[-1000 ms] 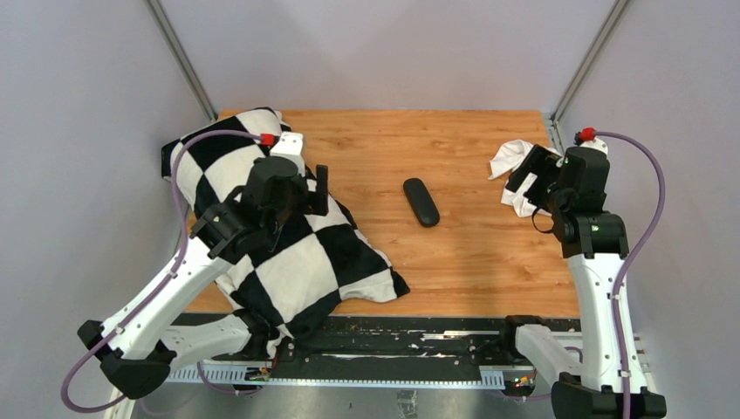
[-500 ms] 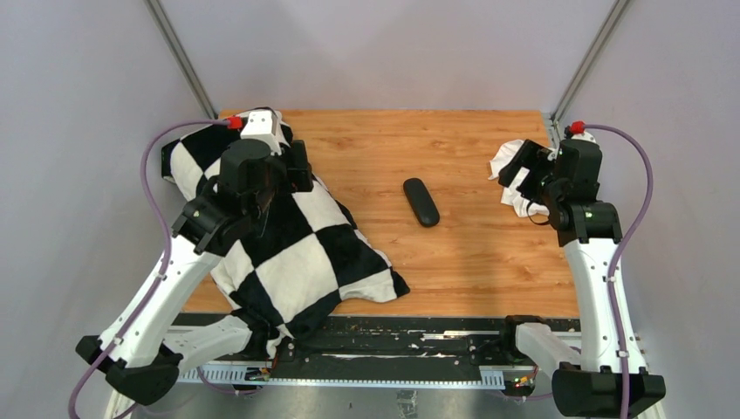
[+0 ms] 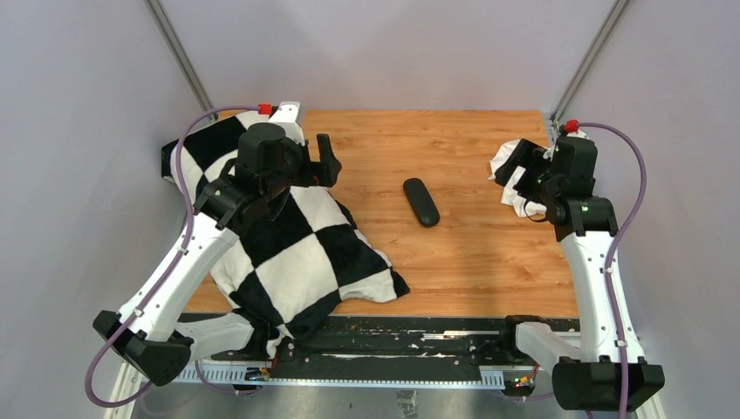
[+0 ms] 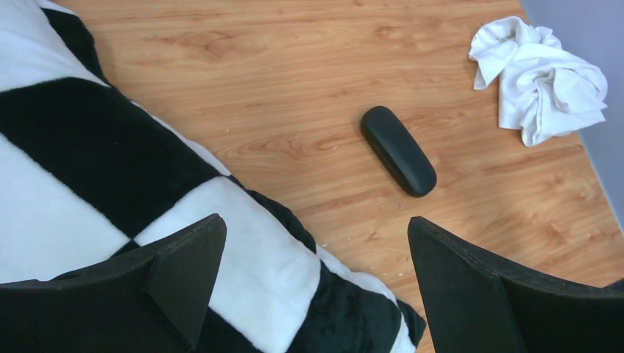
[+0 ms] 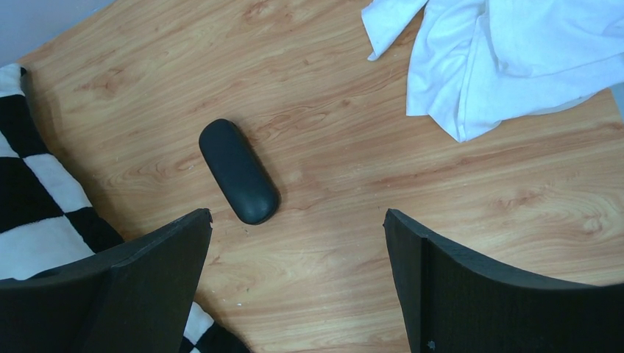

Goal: Organize the sunglasses
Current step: Reset both arms

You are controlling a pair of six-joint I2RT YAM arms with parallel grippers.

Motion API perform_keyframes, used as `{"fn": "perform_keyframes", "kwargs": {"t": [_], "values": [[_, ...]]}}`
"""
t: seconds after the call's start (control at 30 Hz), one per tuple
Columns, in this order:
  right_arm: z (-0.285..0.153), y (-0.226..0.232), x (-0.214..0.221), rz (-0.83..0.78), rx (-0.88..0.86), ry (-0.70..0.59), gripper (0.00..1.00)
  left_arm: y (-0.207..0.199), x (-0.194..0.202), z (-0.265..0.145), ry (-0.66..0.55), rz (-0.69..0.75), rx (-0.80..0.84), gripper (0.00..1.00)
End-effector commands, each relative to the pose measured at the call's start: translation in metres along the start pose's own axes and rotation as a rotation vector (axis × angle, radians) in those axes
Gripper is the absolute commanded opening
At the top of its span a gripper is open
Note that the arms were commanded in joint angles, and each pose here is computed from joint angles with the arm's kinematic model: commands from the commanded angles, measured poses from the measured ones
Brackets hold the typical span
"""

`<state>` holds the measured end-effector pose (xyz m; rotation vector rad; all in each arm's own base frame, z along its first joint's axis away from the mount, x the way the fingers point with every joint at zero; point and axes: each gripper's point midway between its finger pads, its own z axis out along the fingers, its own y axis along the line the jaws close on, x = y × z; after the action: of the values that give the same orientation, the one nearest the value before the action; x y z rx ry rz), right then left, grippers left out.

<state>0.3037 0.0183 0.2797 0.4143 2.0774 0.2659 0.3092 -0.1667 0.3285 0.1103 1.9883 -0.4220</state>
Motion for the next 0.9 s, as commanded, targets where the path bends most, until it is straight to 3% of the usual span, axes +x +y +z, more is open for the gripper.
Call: {"fn": "perform_keyframes", "kwargs": {"t": [0.0, 0.33, 0.5, 0.63, 0.87], "values": [[0.001, -0.001, -0.002, 0.003, -0.004, -0.001, 0.93, -0.017, -0.007, 0.004, -0.004, -0.007, 0.087, 1.0], [0.005, -0.006, -0.001, 0.021, 0.024, -0.006, 0.94, -0.019, -0.004, 0.009, -0.02, -0.04, 0.101, 1.0], [0.014, 0.018, -0.006, 0.095, -0.094, -0.019, 0.94, -0.026, -0.003, 0.034, -0.044, -0.109, 0.117, 1.0], [0.013, 0.022, -0.01, 0.081, -0.114, -0.049, 0.96, -0.028, -0.001, 0.041, 0.003, -0.102, 0.111, 1.0], [0.014, 0.013, -0.008, 0.029, -0.084, -0.081, 0.97, -0.029, -0.008, 0.035, -0.028, -0.087, 0.128, 1.0]]}}
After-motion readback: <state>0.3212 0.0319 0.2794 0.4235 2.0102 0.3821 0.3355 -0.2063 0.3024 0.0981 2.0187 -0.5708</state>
